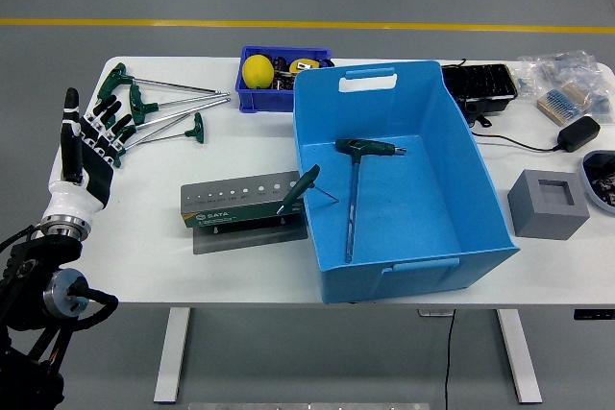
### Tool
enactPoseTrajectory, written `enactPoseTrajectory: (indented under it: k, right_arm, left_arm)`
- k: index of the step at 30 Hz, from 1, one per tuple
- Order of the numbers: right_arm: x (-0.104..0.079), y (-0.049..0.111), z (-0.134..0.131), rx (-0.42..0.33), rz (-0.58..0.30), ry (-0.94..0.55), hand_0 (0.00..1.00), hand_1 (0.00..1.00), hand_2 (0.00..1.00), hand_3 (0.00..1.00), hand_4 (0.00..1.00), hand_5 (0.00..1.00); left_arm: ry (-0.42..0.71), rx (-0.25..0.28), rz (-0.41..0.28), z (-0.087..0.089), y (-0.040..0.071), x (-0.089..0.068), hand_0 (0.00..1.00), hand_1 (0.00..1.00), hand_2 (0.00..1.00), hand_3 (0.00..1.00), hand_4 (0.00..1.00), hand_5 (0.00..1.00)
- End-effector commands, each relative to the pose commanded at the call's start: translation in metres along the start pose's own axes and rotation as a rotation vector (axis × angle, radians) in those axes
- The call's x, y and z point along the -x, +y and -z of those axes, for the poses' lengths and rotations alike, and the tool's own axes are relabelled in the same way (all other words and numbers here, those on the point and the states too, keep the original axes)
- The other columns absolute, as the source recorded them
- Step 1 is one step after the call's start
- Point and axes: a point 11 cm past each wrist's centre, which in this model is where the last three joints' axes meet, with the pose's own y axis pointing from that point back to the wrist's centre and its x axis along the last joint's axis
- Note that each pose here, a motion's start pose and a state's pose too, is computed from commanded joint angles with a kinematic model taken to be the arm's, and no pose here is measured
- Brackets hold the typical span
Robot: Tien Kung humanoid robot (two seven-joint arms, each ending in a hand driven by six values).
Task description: Lift tool from toolbox,place it in box,lift tool from toolbox,place it in box
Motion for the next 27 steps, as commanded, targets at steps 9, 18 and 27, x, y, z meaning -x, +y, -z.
enactPoseTrajectory:
  k: [9, 18, 27]
  right_arm:
    - [0.000, 0.000, -0.002, 0.003, 0.001, 0.001, 0.711, 0.667, 0.758, 0.705, 0.899, 0.867]
    - [0.001, 0.000, -0.004, 0.008, 0.003, 0.002, 0.711, 0.667, 0.757, 0.705, 0.899, 0.867]
    - [0.001, 0.000, -0.006, 0.012, 0.003, 0.007, 0.711, 0.666, 0.758, 0.705, 0.899, 0.865]
  left_arm:
    - [-0.049, 0.030, 0.080, -0.005, 0.002, 0.016, 0.911, 0.922, 0.933, 0.812, 0.975, 0.941]
    - [-0.068, 0.028, 0.114, -0.003, 0.004, 0.025, 0.921, 0.934, 0.950, 0.819, 0.975, 0.949]
    - [-0.084, 0.017, 0.120, -0.001, 0.005, 0.024, 0.954, 0.984, 0.987, 0.841, 0.976, 0.975]
